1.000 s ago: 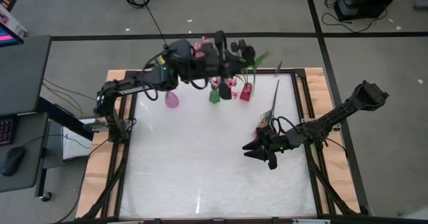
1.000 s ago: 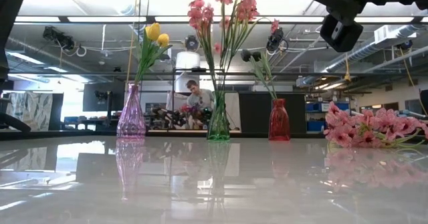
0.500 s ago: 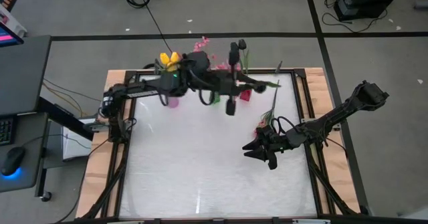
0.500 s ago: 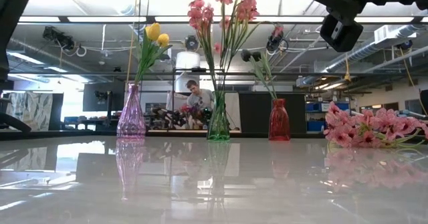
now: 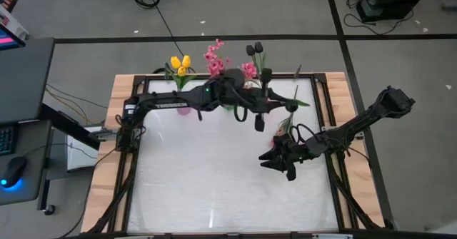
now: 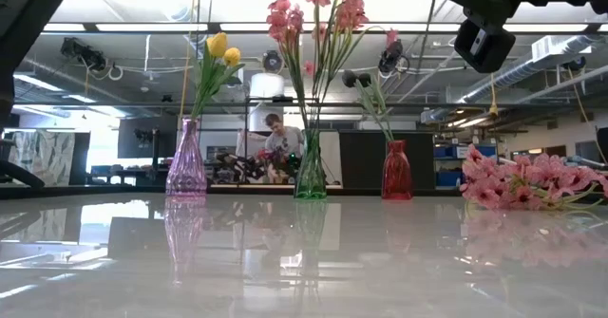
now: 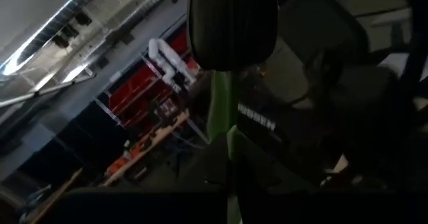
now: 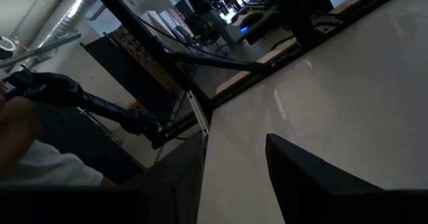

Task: Sort flowers into vase by color
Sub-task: Put the black flower into the red vase

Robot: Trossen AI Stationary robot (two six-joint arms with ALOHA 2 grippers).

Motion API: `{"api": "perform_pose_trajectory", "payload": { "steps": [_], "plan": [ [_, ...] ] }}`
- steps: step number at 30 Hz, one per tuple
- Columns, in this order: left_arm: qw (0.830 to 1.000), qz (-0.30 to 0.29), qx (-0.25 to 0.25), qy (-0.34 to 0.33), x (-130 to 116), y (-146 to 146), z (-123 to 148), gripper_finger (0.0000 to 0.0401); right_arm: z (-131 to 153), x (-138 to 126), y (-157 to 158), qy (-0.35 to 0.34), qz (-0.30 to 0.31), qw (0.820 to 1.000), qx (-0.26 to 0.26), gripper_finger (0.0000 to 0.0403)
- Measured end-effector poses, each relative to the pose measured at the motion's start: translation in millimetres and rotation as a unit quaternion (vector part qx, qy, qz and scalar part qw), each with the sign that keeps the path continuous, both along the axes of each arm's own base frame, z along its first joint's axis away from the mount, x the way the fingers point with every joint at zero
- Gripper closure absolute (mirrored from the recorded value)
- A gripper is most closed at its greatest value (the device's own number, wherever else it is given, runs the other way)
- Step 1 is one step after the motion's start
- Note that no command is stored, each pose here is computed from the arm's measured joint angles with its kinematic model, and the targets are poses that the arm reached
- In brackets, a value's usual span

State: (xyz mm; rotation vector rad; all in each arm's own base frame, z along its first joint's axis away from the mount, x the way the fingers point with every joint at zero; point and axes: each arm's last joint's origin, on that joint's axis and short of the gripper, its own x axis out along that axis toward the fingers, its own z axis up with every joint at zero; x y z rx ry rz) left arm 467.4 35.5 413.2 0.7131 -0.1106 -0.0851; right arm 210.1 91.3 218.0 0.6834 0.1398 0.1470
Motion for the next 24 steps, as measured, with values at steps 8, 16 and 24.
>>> {"api": "perform_pose_trajectory", "payload": {
  "steps": [8,16,24],
  "plan": [
    [0.999,0.033,0.022,0.012,13.1,12.2,-19.5,0.0385,0.7,0.0,0.0,-0.003,0.0,1.0,0.001,0.0231],
    [0.998,0.053,0.021,0.027,20.7,28.1,-34.4,0.0385,1.4,0.1,0.0,-0.007,0.0,1.0,0.003,0.0231],
    [0.997,0.07,0.019,0.04,28.5,43.0,-50.9,0.0385,1.6,0.2,0.1,-0.007,0.0,1.0,0.004,0.0231]
  ]
}}
